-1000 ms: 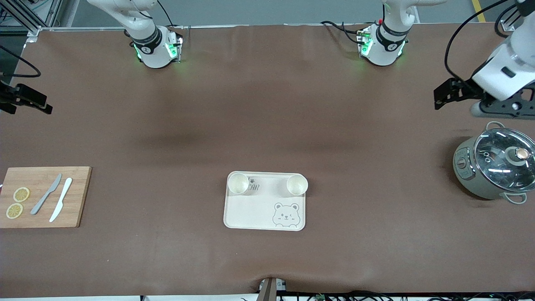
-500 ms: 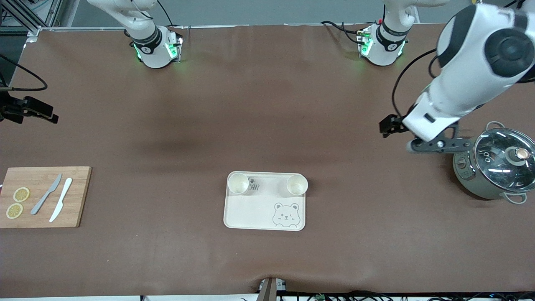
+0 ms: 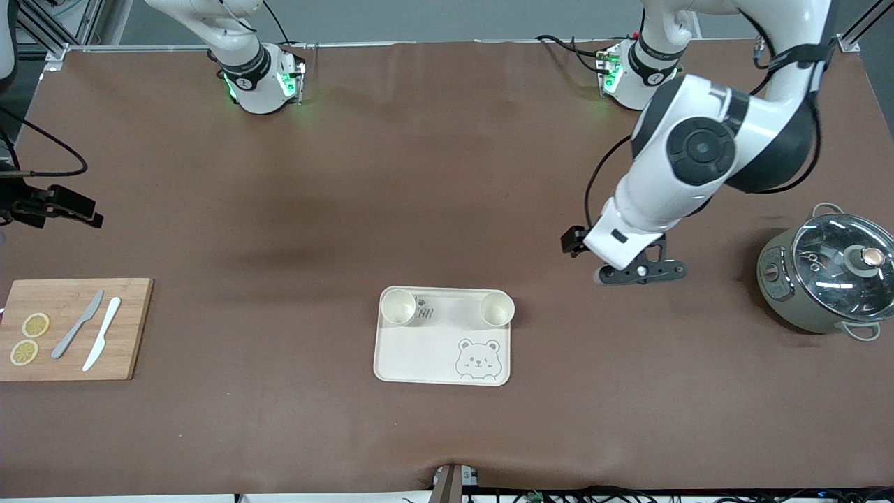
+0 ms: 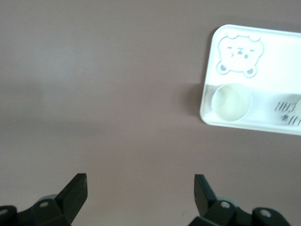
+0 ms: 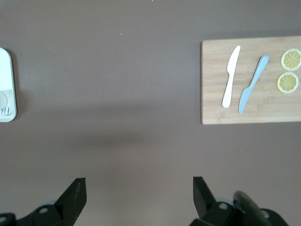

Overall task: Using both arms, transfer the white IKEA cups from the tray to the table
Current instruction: 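Reach the left gripper to one white cup while the right gripper follows, then grasp one white cup with each gripper on the bear tray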

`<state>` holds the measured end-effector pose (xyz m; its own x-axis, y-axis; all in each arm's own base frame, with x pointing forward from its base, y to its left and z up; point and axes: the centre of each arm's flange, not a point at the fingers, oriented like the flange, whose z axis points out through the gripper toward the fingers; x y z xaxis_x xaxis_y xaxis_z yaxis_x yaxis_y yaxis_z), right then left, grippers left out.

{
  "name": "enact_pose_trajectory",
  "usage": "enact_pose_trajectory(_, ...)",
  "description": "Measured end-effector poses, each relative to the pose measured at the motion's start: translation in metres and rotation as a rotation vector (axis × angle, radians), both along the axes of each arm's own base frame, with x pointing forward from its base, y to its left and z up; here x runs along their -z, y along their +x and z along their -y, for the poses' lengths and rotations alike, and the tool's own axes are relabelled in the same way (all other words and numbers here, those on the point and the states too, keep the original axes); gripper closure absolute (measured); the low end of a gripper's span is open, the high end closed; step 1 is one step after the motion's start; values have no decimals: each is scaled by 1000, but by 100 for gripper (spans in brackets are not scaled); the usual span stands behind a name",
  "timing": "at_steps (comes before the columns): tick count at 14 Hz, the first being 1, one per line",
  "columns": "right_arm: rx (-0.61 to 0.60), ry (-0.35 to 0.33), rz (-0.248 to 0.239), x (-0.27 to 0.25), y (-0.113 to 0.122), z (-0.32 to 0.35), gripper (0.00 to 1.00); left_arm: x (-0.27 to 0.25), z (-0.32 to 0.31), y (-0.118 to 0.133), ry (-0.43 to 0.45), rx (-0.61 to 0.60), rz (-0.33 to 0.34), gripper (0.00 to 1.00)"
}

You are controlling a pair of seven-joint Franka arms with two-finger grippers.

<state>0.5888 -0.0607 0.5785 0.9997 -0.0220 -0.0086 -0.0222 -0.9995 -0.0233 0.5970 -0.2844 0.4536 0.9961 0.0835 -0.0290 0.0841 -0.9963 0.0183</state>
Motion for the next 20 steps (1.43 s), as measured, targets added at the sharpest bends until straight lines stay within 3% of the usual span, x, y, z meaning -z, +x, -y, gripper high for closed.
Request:
enact_pose_trajectory(4, 1, -5, 91, -2, 14, 0, 0, 56, 53, -2, 4, -65, 32, 1)
enact_pose_trajectory(8, -27, -7, 129, 11, 30, -16, 0, 119, 75, 6, -30, -97, 40, 17)
enact_pose_trajectory(12, -41, -4, 104, 70, 60, -28, 0, 171, 88, 13, -74, -113, 63, 32)
enact_pose_trajectory(17, -32, 5, 65, 176, 96, -25, 0, 195, 89, 18, -99, -121, 82, 33)
enact_pose_trajectory(18, -36, 5, 72, 198, 103, -29, 0, 199, 90, 18, -100, -121, 81, 38)
enact_pose_trajectory(20, -26, 25, 53, 236, 110, -49, 0, 205, 91, 17, -100, -120, 77, 61)
